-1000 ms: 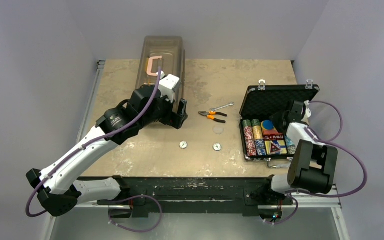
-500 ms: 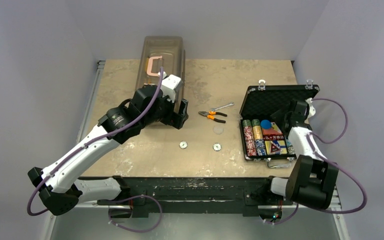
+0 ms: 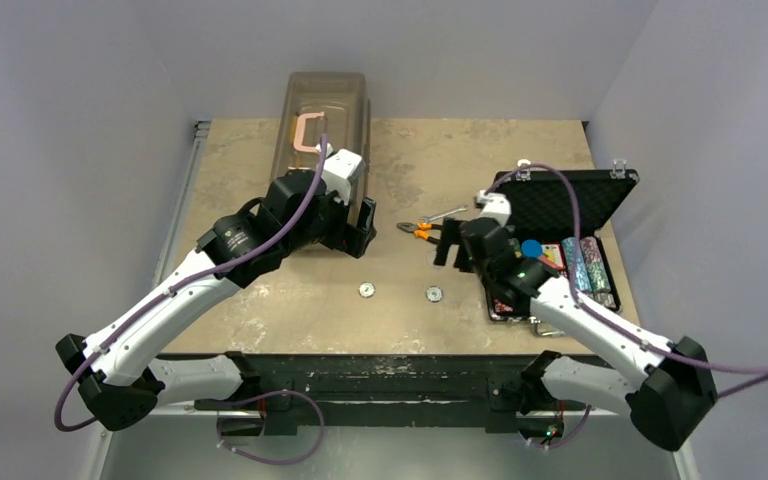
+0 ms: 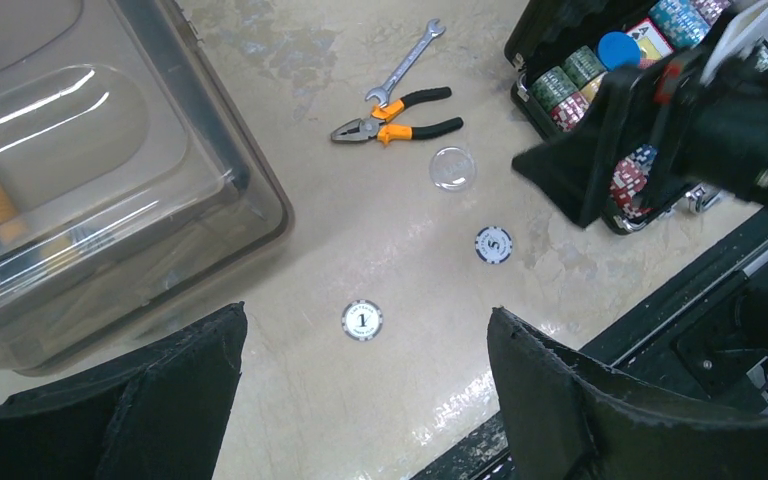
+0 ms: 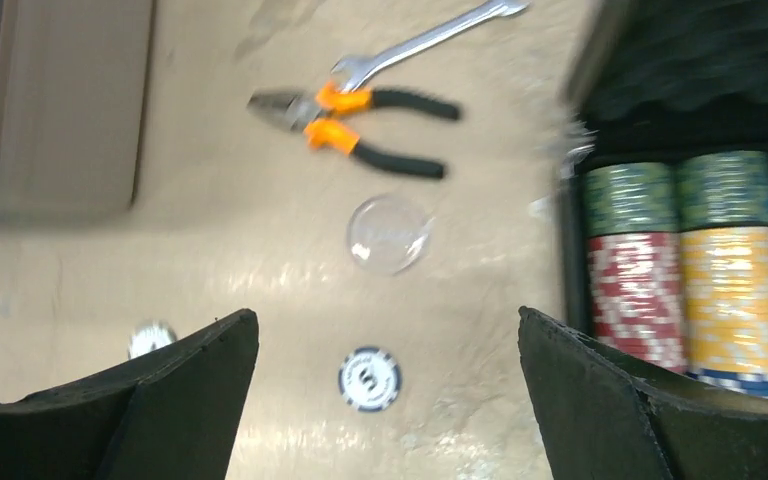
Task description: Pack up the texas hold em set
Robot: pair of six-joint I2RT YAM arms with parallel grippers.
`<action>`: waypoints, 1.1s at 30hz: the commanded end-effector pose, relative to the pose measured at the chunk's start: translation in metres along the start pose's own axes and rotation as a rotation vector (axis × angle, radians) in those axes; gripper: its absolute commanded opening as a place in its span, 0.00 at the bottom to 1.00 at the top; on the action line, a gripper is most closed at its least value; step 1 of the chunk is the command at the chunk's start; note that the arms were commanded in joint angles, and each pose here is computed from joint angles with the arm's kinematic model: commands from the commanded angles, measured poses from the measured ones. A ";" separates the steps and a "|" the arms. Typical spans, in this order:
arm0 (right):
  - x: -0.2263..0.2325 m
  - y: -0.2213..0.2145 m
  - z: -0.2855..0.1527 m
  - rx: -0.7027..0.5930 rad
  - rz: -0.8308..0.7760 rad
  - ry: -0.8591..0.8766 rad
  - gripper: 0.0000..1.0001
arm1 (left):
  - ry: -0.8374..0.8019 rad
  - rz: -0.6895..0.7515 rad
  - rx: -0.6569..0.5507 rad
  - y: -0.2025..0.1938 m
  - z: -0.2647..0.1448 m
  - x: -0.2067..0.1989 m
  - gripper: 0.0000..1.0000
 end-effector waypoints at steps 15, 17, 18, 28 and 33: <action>0.044 -0.083 0.081 0.369 -0.283 -0.081 0.98 | 0.044 0.029 0.006 0.006 0.010 0.003 0.87; 0.037 -0.083 0.087 0.384 -0.267 -0.084 0.96 | 0.042 0.030 0.006 0.006 0.010 0.002 0.87; 0.035 -0.082 0.089 0.382 -0.266 -0.082 0.96 | 0.040 0.030 0.007 0.006 0.010 0.002 0.87; 0.014 -0.081 0.111 0.372 -0.265 -0.122 0.82 | 0.041 0.033 0.005 0.006 0.009 0.002 0.87; 0.014 -0.081 0.116 0.356 -0.262 -0.124 0.72 | 0.040 0.033 0.007 0.006 0.009 0.002 0.87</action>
Point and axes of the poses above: each gripper's point midway between its finger pads, its own z axis out along the fingers, its own x axis along the line the jaws close on, y = z × x, the point moved 4 cm from there along -z, back along the fingers, and after that the axes turned 11 degrees about z, right-handed, at the moved point
